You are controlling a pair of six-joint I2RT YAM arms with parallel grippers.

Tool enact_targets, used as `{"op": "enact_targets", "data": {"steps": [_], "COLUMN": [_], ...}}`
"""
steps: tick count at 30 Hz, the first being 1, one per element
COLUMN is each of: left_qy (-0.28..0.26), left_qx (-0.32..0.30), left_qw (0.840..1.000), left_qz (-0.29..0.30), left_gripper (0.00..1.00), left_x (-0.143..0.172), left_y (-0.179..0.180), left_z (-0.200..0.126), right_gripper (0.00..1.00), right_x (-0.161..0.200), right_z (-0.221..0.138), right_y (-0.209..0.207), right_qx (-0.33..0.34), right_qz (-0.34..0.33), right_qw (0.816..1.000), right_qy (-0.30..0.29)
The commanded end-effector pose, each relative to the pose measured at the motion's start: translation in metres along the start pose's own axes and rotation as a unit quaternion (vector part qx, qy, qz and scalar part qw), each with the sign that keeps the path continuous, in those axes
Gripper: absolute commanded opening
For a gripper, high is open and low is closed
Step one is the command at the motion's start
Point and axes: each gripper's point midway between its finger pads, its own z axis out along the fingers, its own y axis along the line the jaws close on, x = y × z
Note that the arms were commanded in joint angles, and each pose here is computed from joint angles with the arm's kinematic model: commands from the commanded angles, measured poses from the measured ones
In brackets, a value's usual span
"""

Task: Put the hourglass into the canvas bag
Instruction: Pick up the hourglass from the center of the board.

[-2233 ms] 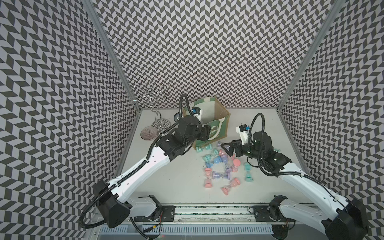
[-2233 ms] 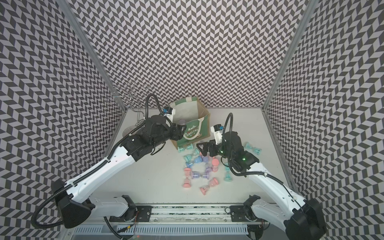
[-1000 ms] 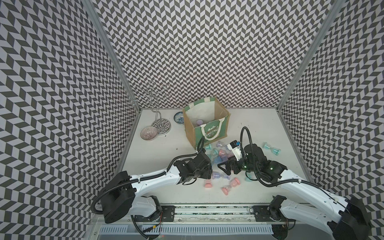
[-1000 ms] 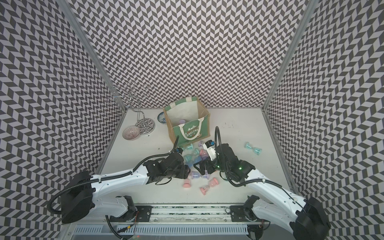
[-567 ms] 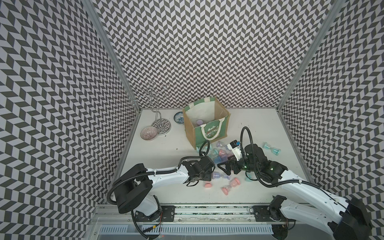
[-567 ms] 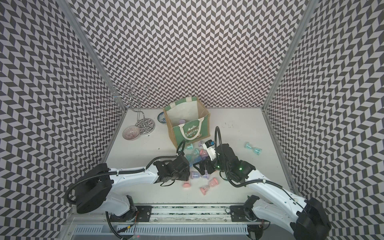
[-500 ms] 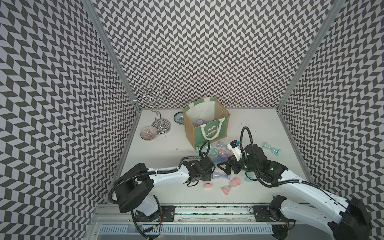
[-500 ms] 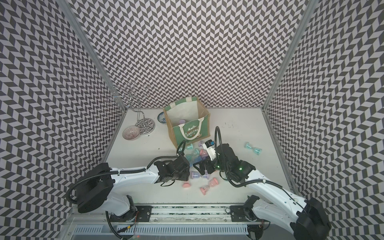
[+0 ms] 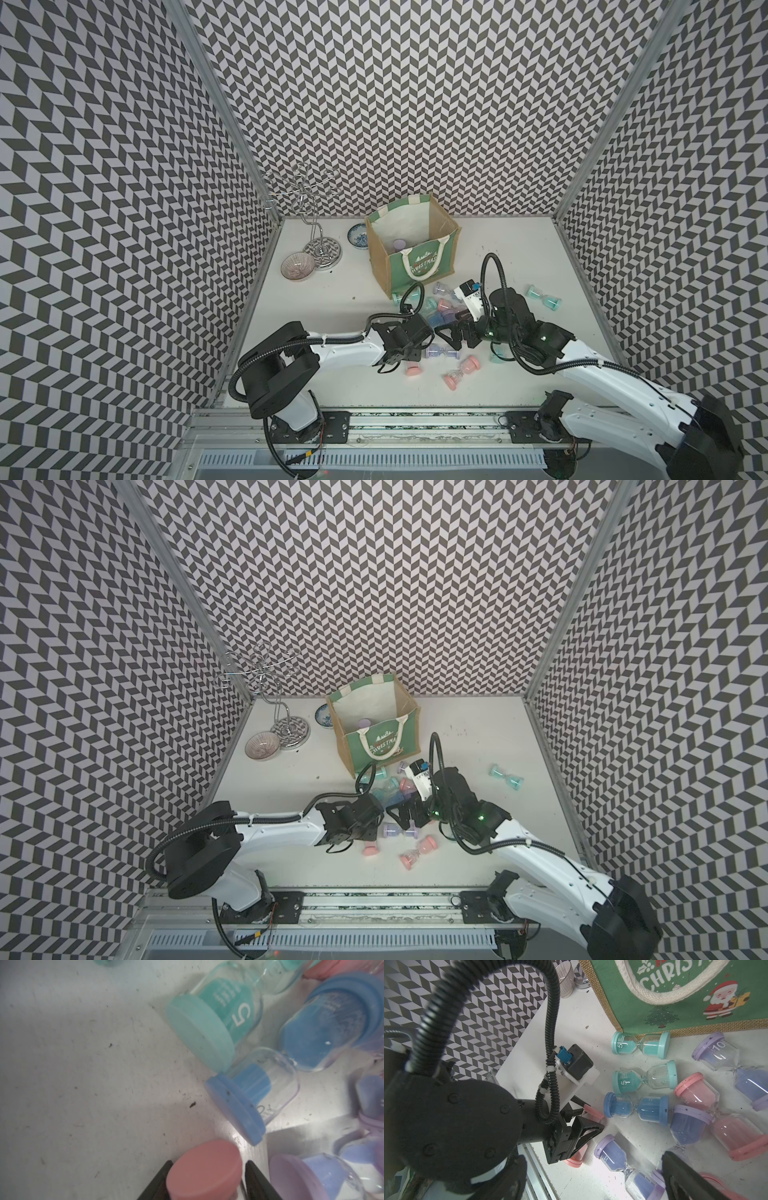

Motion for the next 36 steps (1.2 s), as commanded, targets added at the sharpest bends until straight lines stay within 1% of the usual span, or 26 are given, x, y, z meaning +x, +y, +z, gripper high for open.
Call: {"op": "enact_targets", "data": {"steps": [1, 7, 16, 21, 24, 30, 36], "left_qy": [-0.012, -0.02, -0.05, -0.064, -0.068, -0.087, -0.115], "left_qx": [-0.008, -0.005, 0.004, 0.016, 0.012, 0.033, 0.04], "left_qw": [1.0, 1.0, 0.998, 0.997, 0.997, 0.995, 0.992], "left_qz": [-0.012, -0.018, -0.032, -0.034, -0.034, -0.037, -0.033], "left_gripper": [0.52, 0.47, 0.41, 0.4, 0.39, 0.37, 0.36], "left_x": [-0.001, -0.002, -0.012, -0.017, -0.019, -0.029, -0.045], "left_y": [0.003, 0.006, 0.009, 0.007, 0.009, 0.004, 0.003], "left_z": [0.002, 0.0, -0.013, -0.021, -0.024, -0.04, -0.066], "right_gripper": [0.99, 0.99, 0.99, 0.99, 0.99, 0.99, 0.99], "right_x": [-0.015, -0.019, -0.028, -0.032, -0.032, -0.04, -0.048], "right_z": [-0.001, -0.001, -0.004, -0.008, -0.01, -0.016, -0.022], "right_y": [0.007, 0.007, 0.01, 0.009, 0.009, 0.013, 0.017], "right_qx": [-0.009, -0.009, -0.01, -0.005, -0.005, -0.013, -0.017], "right_qz": [-0.015, -0.012, -0.01, -0.007, -0.009, -0.005, 0.0], "right_qw": [1.0, 0.999, 0.999, 0.998, 0.998, 0.996, 0.994], "right_qy": [-0.025, -0.031, -0.048, -0.061, -0.067, -0.091, -0.111]}}
